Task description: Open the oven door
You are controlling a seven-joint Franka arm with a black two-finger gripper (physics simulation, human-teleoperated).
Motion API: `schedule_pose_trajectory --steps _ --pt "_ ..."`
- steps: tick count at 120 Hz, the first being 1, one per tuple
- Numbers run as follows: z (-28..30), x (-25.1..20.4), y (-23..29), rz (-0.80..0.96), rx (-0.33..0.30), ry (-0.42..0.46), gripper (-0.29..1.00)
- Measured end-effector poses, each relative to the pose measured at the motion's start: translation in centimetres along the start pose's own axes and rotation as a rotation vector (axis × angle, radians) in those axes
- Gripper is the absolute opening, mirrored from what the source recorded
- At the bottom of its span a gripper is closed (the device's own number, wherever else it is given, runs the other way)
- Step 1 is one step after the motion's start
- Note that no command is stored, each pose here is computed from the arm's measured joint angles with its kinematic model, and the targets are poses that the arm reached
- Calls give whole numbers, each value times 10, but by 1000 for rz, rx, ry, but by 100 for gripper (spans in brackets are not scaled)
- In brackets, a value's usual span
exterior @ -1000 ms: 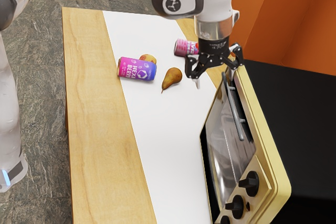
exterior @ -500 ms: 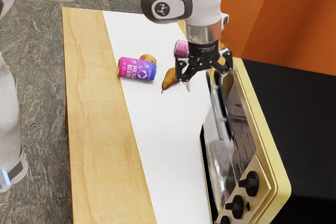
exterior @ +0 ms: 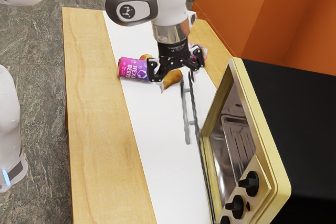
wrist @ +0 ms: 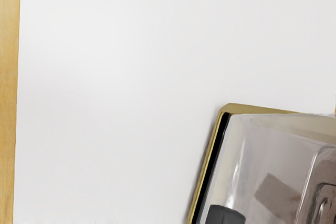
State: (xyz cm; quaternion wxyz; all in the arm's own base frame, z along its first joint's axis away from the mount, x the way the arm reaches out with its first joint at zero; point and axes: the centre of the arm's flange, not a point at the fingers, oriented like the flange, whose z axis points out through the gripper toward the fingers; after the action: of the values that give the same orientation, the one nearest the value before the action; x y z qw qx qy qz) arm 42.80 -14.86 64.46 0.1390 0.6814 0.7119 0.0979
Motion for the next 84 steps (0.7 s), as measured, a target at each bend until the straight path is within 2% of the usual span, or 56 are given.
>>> schedule_pose_trajectory --steps 24,49,58,64,74,84 --pt "-1 10 -13 -37 -5 -1 70" --pt "-19 78 -35 -197 -46 -10 70" --pt "-30 89 -39 -219 -64 -7 70" --pt "-46 85 -32 -203 -82 -11 70" --pt "-85 43 3 -109 -110 -15 70" --pt "-86 -4 32 -29 -77 -43 70"
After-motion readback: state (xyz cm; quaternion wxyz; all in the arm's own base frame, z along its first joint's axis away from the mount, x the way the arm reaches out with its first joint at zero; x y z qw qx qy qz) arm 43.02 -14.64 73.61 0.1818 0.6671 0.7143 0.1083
